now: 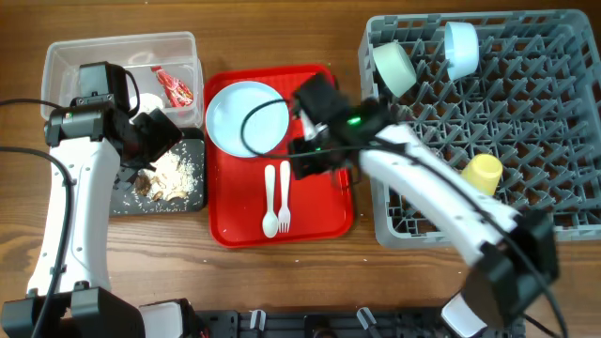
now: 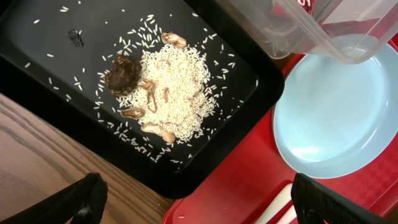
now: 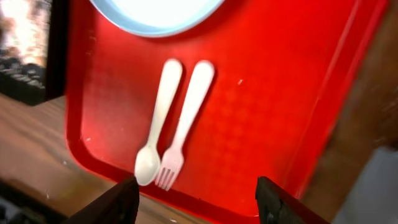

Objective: Sort waste into correct bins and load items into the dishwasher rack

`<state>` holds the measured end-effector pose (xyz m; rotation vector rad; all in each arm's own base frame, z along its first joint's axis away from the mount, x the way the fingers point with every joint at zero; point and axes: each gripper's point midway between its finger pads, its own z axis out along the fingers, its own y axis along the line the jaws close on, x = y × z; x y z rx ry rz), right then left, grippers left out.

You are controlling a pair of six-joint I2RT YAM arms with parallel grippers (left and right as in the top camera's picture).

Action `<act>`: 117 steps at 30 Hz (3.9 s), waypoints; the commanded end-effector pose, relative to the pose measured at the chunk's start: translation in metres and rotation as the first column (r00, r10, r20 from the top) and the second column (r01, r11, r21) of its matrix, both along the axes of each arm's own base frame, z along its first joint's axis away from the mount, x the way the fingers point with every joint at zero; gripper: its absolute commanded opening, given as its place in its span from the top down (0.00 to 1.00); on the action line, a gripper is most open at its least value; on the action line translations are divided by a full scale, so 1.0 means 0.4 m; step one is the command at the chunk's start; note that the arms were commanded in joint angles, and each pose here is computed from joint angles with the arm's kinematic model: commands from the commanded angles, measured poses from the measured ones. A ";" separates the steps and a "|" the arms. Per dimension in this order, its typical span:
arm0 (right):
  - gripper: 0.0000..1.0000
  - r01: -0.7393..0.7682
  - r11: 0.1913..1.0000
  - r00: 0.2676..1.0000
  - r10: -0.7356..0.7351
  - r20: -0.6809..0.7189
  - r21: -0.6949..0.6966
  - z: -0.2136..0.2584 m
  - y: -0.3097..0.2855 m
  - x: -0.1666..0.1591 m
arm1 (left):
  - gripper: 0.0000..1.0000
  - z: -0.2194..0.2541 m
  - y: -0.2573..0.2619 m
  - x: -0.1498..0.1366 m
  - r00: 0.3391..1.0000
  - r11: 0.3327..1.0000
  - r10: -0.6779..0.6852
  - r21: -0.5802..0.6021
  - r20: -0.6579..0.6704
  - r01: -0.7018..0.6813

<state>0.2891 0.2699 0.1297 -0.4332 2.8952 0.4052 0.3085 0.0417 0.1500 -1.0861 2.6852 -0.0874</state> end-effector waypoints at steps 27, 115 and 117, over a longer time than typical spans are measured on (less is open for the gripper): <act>0.96 0.221 0.950 0.973 -0.229 -0.009 -0.219 -0.126 -0.102 0.056 | 0.03 0.007 0.007 -0.002 1.000 1.000 0.018 0.012 0.007 -0.019; 0.49 0.089 0.980 0.974 -0.123 0.192 0.176 -0.275 0.106 0.341 | 0.00 0.014 0.037 0.018 0.999 0.999 0.019 0.048 0.044 -0.021; 0.54 0.093 0.987 0.982 -0.112 0.150 0.128 -0.350 0.107 0.316 | 0.00 0.014 0.037 0.018 0.999 0.999 0.019 0.048 0.044 -0.021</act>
